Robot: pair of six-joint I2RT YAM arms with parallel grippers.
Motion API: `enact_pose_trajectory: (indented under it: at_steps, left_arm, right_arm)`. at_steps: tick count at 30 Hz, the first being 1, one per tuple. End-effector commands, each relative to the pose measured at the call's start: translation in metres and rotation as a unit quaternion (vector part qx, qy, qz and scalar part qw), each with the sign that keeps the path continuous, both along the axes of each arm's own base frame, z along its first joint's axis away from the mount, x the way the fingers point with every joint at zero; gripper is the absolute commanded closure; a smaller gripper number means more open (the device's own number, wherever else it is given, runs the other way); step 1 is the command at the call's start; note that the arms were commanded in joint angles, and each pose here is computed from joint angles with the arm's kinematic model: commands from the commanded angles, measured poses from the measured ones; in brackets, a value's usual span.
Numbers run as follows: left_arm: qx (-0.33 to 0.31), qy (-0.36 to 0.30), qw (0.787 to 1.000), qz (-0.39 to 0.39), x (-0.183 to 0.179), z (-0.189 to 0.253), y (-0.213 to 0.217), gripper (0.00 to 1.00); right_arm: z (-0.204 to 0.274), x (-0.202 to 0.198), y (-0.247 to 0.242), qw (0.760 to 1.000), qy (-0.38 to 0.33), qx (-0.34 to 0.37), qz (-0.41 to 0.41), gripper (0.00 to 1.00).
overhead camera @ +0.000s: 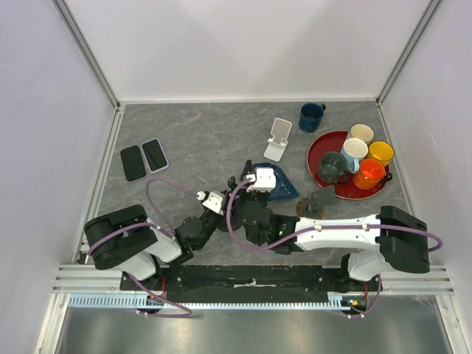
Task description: Remove the phone from the phone stand
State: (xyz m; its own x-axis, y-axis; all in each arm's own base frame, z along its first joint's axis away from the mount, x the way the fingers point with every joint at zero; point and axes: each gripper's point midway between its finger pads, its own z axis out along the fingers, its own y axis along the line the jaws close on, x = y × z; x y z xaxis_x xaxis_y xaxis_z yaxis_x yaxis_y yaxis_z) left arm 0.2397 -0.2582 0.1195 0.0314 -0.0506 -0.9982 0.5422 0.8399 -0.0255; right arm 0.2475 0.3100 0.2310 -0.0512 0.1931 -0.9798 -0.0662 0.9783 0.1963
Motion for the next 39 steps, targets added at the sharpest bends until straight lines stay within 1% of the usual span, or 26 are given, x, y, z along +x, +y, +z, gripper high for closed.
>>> enact_pose_trajectory:
  at_steps: [1, 4, 6, 8, 16, 21, 22, 24, 26, 30, 32, 34, 37, 38, 39]
  left_arm:
    - [0.023, -0.064, 0.997, -0.045, -0.013, 0.018, -0.022, 0.98]
    - [0.029, -0.065, 0.996, -0.045, -0.015, 0.017, -0.023, 0.98]
    - [0.025, -0.064, 0.997, -0.037, -0.013, 0.018, -0.021, 0.98]
    - [0.020, -0.059, 0.998, -0.024, -0.011, 0.018, -0.017, 0.98]
    - [0.010, -0.049, 0.999, -0.002, -0.007, 0.017, -0.010, 0.98]
    - [0.010, -0.044, 0.999, 0.005, -0.003, 0.015, -0.008, 0.98]
    - [0.010, -0.042, 0.999, 0.010, -0.002, 0.014, -0.007, 0.98]
    - [0.007, -0.040, 0.999, 0.013, -0.002, 0.014, -0.005, 0.98]
    - [0.006, -0.039, 0.999, 0.017, -0.001, 0.014, -0.004, 0.98]
    - [0.010, -0.039, 0.999, 0.017, 0.000, 0.015, -0.004, 0.98]
    - [0.011, -0.036, 0.999, 0.016, 0.000, 0.016, -0.005, 0.97]
    - [0.001, -0.036, 0.999, 0.013, -0.001, 0.022, -0.006, 0.92]
    - [0.005, -0.027, 1.000, 0.006, -0.003, 0.020, -0.007, 0.80]
    - [-0.004, -0.028, 1.000, 0.005, -0.003, 0.027, -0.007, 0.73]
    - [0.004, -0.021, 1.000, 0.004, -0.004, 0.023, -0.007, 0.70]
  right_arm:
    - [0.075, -0.006, 0.038, 0.977, -0.027, 0.200, 0.072, 1.00]
    - [0.079, -0.003, 0.041, 0.977, -0.034, 0.196, 0.074, 1.00]
    - [0.079, -0.001, 0.043, 0.981, -0.039, 0.177, 0.075, 1.00]
    - [0.090, 0.000, 0.042, 0.981, -0.048, 0.171, 0.077, 1.00]
    - [0.129, 0.008, 0.008, 0.991, -0.088, 0.096, 0.044, 1.00]
    - [0.136, 0.004, -0.022, 0.993, -0.095, 0.067, 0.025, 1.00]
    - [0.143, 0.001, -0.032, 0.993, -0.097, 0.069, 0.025, 1.00]
    - [0.140, -0.002, -0.041, 0.993, -0.095, 0.061, 0.031, 1.00]
    - [0.146, -0.009, -0.057, 0.992, -0.094, 0.071, 0.037, 1.00]
    - [0.146, -0.020, -0.074, 0.990, -0.087, 0.083, 0.069, 1.00]
    - [0.145, -0.026, -0.082, 0.990, -0.080, 0.078, 0.087, 1.00]
    - [0.139, -0.031, -0.090, 0.990, -0.068, 0.079, 0.095, 1.00]
    - [0.133, -0.035, -0.098, 0.990, -0.061, 0.078, 0.101, 1.00]
    - [0.132, -0.036, -0.099, 0.990, -0.061, 0.077, 0.105, 1.00]
    - [0.132, -0.037, -0.102, 0.989, -0.061, 0.079, 0.107, 1.00]
